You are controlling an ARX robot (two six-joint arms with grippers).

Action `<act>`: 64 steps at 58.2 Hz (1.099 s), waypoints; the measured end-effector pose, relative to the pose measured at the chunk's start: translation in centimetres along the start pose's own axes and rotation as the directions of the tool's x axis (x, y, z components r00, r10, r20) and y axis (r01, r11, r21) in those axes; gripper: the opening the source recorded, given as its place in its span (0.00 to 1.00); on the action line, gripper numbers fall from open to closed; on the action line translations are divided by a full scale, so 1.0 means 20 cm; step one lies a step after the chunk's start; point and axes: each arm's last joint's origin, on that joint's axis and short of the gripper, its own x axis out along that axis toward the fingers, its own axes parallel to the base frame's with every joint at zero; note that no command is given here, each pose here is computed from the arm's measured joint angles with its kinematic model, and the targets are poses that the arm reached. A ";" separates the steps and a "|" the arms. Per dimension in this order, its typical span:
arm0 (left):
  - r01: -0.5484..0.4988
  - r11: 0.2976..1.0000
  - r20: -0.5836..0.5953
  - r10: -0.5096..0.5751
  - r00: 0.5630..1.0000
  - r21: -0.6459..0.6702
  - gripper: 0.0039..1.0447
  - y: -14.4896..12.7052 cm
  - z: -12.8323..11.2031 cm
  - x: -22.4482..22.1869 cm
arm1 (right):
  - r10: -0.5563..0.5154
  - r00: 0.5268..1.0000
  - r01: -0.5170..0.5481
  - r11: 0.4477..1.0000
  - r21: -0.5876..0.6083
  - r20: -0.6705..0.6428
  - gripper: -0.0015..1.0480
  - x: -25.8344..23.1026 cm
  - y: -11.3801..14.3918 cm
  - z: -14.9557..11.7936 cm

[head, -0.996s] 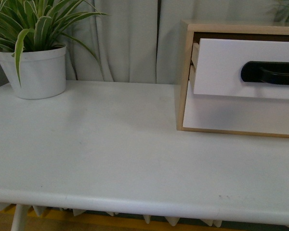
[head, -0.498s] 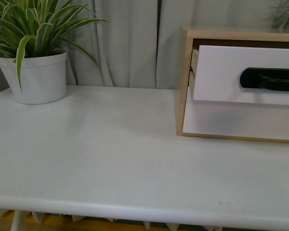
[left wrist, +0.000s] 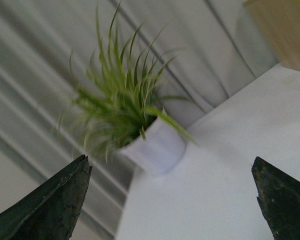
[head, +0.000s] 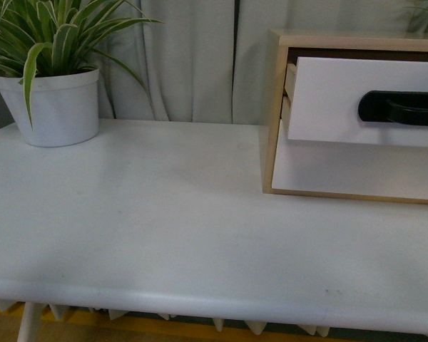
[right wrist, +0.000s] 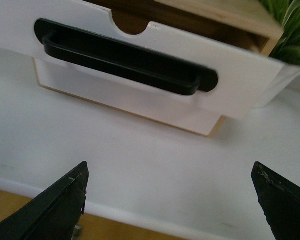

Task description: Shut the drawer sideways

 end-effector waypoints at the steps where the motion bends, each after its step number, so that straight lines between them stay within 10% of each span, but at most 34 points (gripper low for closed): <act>1: 0.011 0.999 0.034 -0.013 0.999 0.053 0.94 -0.01 0.01 0.02 | -0.005 1.000 0.005 0.999 -0.046 -0.002 0.91 0.00 -0.01 0.01; 19: 0.095 0.868 0.199 -0.216 0.956 0.487 0.94 -0.17 0.08 0.25 | -0.014 1.000 0.005 0.918 -0.397 -0.020 0.91 0.07 -0.15 0.17; 64: 0.204 0.851 0.170 -0.319 0.932 0.483 0.94 -0.36 0.19 0.79 | 0.004 0.997 -0.035 0.918 -0.396 -0.079 0.91 0.35 -0.38 0.30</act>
